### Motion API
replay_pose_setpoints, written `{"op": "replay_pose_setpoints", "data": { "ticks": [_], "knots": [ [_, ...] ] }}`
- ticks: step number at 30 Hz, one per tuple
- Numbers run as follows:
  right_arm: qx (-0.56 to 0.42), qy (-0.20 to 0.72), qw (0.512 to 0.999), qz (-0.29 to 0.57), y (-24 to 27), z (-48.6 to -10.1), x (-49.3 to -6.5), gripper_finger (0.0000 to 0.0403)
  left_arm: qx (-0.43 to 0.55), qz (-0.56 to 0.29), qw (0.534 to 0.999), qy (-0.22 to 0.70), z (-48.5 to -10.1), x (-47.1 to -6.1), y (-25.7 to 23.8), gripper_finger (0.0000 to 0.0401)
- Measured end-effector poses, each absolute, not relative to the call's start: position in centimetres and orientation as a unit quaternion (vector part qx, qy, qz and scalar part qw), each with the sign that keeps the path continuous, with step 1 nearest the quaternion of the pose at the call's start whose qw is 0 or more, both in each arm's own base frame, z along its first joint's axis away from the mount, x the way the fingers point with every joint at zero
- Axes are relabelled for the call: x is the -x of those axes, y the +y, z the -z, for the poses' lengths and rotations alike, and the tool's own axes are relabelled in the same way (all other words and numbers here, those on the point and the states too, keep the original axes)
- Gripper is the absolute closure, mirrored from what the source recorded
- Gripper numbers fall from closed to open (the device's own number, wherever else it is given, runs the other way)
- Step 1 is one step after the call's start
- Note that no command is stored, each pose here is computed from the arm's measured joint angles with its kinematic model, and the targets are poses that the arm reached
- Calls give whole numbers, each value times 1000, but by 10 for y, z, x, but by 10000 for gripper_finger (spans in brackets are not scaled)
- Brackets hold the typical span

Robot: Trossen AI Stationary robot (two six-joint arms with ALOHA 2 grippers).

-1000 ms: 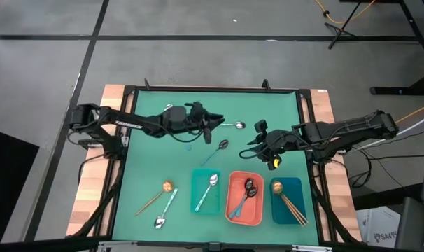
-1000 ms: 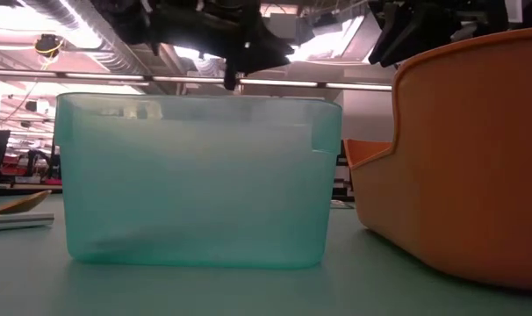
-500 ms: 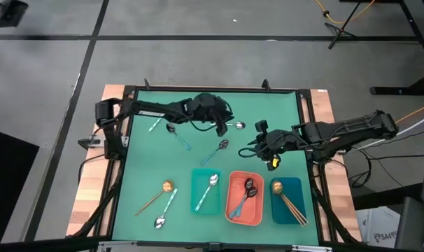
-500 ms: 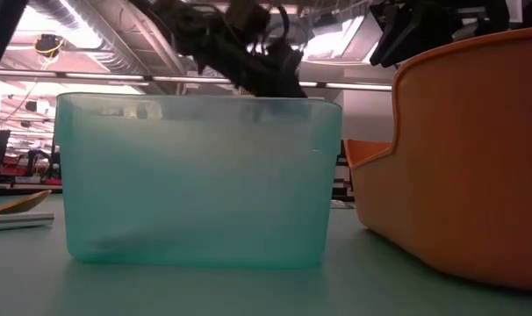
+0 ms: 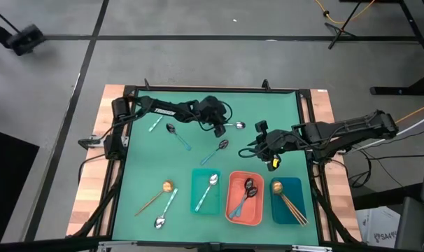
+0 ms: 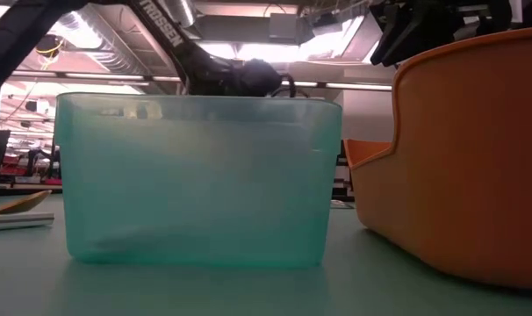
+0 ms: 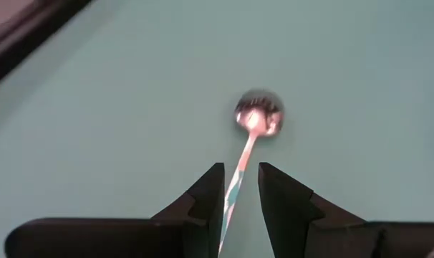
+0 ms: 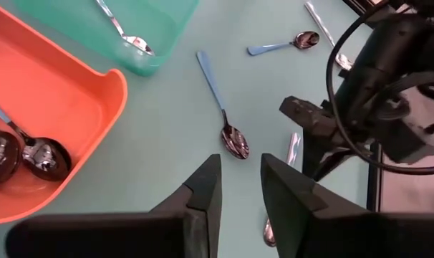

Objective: Sort silverware by color (type)
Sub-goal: Put the light blue spoon into the light blue bin

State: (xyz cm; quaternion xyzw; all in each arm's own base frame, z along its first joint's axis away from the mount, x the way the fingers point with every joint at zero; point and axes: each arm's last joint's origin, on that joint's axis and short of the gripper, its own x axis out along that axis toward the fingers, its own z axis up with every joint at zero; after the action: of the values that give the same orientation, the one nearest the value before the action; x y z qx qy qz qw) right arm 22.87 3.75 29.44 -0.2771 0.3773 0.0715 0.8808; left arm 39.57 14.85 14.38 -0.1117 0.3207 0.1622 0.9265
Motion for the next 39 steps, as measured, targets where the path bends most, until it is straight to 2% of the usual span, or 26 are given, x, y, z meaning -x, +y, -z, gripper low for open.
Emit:
{"op": "replay_pose_setpoints", "data": {
  "ticks": [32,39],
  "knots": [
    [277,377,881,-72,38,-295,-229,315,71,-151,866,472,-120,-375,144,320],
    [277,377,881,-72,38,-294,-229,315,72,-150,861,480,-120,-374,143,349]
  ]
}}
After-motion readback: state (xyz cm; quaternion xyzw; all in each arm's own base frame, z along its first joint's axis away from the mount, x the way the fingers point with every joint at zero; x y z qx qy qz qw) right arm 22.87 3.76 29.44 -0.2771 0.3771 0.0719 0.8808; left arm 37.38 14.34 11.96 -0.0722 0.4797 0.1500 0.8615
